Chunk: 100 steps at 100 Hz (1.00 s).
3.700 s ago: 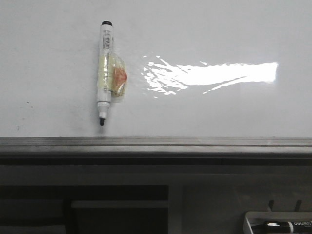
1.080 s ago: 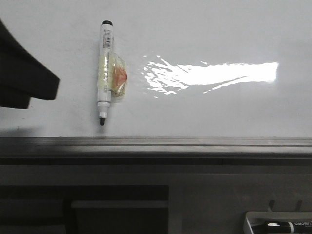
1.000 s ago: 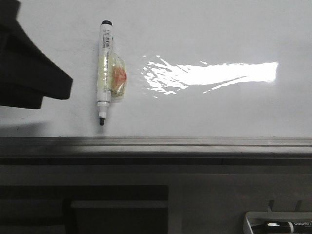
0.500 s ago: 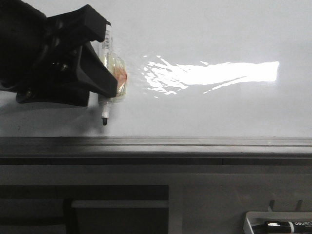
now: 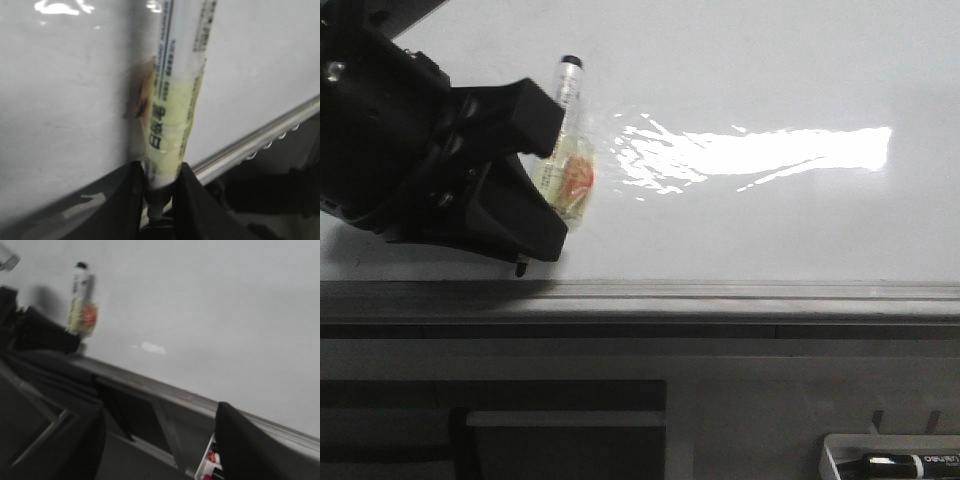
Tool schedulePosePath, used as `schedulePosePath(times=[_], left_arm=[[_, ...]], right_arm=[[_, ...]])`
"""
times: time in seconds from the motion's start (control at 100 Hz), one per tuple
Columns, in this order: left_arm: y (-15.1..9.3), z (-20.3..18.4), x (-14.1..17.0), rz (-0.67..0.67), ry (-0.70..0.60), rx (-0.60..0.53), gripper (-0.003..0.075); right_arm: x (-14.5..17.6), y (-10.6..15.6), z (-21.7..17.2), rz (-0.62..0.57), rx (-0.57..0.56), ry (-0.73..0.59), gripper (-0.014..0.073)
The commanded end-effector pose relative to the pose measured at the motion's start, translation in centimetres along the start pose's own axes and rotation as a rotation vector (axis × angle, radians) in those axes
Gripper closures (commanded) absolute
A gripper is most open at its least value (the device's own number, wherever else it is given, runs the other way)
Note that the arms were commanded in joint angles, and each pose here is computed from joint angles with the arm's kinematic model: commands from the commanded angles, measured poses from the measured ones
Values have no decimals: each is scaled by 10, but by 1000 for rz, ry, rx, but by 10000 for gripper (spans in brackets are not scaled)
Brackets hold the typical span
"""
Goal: Write number 5 on whiteboard
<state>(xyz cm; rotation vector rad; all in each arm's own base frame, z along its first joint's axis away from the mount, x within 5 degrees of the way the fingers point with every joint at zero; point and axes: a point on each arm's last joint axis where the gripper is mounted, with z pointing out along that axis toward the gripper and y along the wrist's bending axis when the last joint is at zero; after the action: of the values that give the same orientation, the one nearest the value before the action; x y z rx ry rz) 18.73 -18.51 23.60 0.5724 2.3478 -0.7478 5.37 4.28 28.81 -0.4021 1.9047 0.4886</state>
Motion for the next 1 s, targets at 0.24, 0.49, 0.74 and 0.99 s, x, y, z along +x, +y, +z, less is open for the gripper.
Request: schedulePosePath(times=[0.24, 0.49, 0.74, 0.99], left_arm=[[-30, -49, -16, 800, 48, 157, 741], [-30, -74, -18, 1070, 9, 89, 741], [-31, -74, -18, 1072, 4, 94, 741], [-37, -65, -14, 1081, 32, 135, 741]], right_arm=[[-46, 27, 31, -318, -368, -4, 174], [-63, 47, 67, -422, -481, 2, 174], [-74, 69, 98, -443, -492, -11, 174], [-67, 74, 116, -434, -495, 48, 174]])
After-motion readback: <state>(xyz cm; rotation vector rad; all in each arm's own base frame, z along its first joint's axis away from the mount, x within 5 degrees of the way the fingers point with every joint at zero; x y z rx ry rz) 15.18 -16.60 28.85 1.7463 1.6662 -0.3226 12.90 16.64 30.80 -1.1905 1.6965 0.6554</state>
